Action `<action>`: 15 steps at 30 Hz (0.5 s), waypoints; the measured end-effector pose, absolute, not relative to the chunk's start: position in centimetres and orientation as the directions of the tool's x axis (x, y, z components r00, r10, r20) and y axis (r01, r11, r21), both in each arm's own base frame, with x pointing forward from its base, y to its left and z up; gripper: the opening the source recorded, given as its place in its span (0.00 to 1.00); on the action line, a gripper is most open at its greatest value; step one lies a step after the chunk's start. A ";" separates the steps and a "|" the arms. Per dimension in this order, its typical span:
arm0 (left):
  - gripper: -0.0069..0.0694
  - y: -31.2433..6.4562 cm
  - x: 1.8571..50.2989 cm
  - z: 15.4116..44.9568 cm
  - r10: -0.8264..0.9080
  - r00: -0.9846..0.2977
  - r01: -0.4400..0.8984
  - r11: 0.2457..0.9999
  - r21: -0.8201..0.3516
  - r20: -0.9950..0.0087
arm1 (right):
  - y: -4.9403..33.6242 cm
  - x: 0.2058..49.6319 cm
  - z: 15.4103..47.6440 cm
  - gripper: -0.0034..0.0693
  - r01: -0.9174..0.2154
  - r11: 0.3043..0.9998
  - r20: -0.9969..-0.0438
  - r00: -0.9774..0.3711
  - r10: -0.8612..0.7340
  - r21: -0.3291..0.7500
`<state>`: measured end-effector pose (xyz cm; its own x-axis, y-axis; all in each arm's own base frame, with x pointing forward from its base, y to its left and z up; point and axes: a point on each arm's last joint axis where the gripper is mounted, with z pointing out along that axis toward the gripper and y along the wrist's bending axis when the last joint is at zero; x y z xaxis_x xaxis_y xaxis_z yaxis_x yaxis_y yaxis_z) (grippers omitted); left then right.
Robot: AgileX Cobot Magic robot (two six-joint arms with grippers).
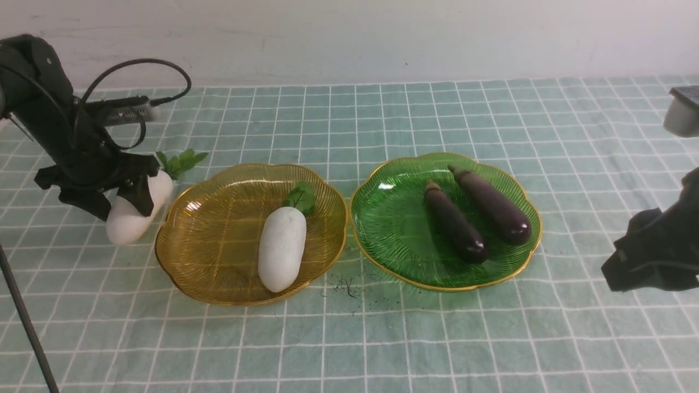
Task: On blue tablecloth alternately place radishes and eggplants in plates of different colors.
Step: 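Place the white radish onto the plate beside the other radish with the right gripper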
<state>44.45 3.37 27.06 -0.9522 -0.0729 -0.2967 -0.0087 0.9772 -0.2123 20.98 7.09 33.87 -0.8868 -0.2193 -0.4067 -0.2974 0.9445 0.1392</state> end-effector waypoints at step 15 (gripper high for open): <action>0.66 -7.6 40.7 21.4 0.060 -0.998 0.064 0.989 -0.130 -0.035 | 6.7 21.0 33.9 0.13 -0.313 0.946 -0.410 -0.877 -0.253 0.085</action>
<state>40.66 -7.62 21.35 -0.9976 0.0602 -0.0346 0.0642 0.9894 -0.1303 21.02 6.70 33.86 -0.8766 -0.2527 -0.4096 -0.3126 0.9461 0.0853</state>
